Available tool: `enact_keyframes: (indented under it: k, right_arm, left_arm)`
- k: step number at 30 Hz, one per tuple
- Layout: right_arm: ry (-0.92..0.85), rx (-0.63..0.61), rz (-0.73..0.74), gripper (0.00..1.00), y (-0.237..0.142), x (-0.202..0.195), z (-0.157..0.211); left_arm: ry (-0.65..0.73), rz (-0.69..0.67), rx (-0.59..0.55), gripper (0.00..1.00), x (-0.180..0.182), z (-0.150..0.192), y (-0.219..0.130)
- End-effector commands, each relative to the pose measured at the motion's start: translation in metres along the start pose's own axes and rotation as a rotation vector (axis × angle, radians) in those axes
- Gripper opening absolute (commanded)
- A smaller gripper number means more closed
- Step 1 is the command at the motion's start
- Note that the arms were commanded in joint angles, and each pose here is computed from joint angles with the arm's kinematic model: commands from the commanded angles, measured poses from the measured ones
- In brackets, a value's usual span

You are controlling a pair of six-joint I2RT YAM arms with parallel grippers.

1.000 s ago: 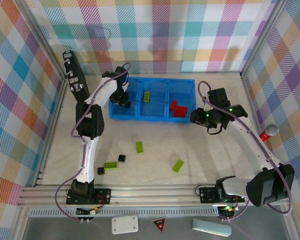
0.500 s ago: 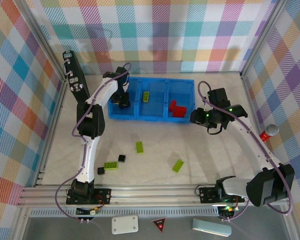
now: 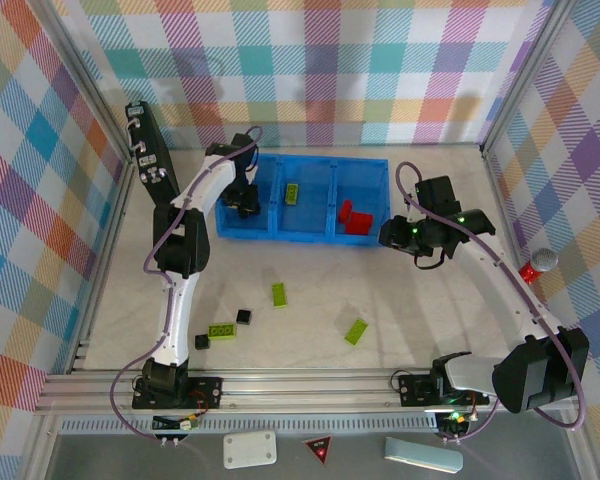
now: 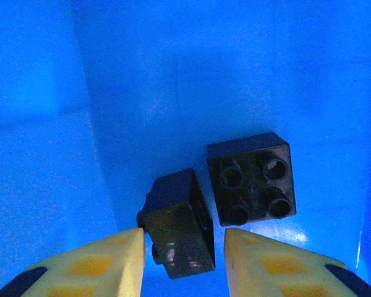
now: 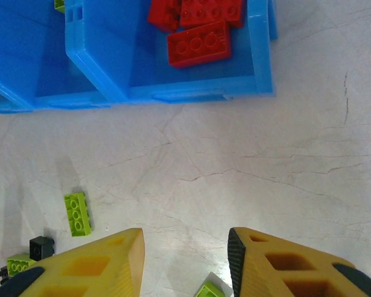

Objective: Sort the legos into containers by color
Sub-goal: Place the lego in the container, then pick up the lego from the bottom-center of the table.

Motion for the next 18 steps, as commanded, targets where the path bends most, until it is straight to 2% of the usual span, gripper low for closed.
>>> enact_keyframes:
  k: [1,9,18]
  right_arm:
    - [0.017,0.028,-0.034,0.42,-0.002,0.004,0.011]
    - [0.029,0.060,-0.049,0.42,0.006,0.007,0.021]
    - [0.026,0.136,-0.039,0.43,0.024,0.018,0.042]
  left_arm:
    - [-0.021,0.033,-0.058,0.38,-0.002,0.002,-0.054]
    - [-0.043,0.053,-0.086,0.40,0.004,0.019,-0.089]
    - [-0.049,0.068,-0.090,0.42,0.015,0.055,-0.123]
Point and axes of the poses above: each hand's point on the last joint's axis, 136 mm out from that joint toward the fingers, its own y axis out along the fingers, its own x axis along the line the jaws close on, z = x × y, the point moved 6 cm from there along -y, back along the fingers, and after that the axes turned 9 degrees about -y, right-handed, at the moved point
